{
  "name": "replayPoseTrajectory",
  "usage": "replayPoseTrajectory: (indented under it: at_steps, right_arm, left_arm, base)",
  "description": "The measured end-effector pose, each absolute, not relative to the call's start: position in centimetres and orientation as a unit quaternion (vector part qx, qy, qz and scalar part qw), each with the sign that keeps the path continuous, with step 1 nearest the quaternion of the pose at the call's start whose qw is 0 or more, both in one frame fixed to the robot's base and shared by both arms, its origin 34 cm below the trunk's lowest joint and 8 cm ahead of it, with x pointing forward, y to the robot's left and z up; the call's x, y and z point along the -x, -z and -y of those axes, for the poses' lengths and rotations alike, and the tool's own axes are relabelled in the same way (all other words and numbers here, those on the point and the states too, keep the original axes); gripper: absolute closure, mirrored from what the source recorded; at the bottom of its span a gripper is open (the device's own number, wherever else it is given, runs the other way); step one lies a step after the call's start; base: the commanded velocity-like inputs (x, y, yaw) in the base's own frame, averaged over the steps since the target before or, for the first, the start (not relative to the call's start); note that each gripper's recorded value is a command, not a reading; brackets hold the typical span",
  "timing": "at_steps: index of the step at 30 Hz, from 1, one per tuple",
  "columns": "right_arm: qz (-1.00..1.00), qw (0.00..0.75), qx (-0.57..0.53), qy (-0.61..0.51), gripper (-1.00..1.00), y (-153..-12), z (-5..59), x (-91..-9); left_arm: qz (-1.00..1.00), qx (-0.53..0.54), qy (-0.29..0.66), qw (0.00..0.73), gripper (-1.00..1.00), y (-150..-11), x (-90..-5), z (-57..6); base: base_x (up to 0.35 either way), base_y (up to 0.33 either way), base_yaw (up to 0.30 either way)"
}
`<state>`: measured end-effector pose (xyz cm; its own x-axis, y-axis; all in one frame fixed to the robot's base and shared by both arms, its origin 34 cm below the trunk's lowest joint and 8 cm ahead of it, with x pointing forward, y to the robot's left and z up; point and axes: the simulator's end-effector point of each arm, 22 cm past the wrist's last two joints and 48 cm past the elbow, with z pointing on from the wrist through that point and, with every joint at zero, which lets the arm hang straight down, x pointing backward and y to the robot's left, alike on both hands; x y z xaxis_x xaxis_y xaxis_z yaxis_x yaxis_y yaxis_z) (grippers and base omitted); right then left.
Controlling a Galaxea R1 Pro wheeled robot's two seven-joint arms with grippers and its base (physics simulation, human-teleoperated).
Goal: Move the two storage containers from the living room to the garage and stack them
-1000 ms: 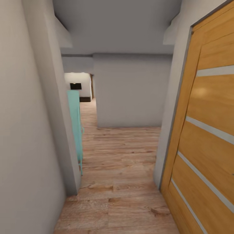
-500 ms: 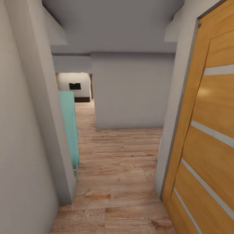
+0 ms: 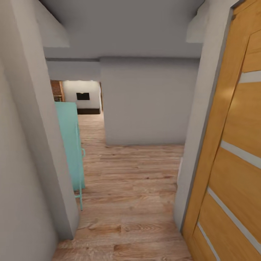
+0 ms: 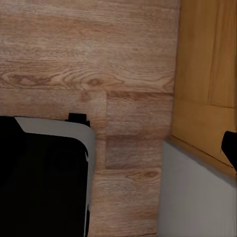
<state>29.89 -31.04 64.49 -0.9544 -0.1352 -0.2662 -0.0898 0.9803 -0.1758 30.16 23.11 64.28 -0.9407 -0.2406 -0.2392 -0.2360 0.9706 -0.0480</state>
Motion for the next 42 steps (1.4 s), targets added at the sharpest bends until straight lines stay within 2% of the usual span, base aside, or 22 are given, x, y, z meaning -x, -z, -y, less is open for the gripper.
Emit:
replayPoseTrajectory:
  at_steps: [12,42]
  right_arm:
    - [-0.985,0.14,0.057,0.082,-1.0,-64.5,31.16,-29.91]
    - [-0.985,0.14,0.057,0.083,-1.0,-64.5,31.29,-29.87]
  left_arm:
    - [-0.985,0.121,0.009,0.123,-1.0,-64.28,-30.16,-23.12]
    - [-0.985,0.121,0.009,0.122,-1.0,-64.27,-30.13,-23.11]
  base:
    - [0.321,-0.089,0.236]
    - [0.322,-0.038,0.005]
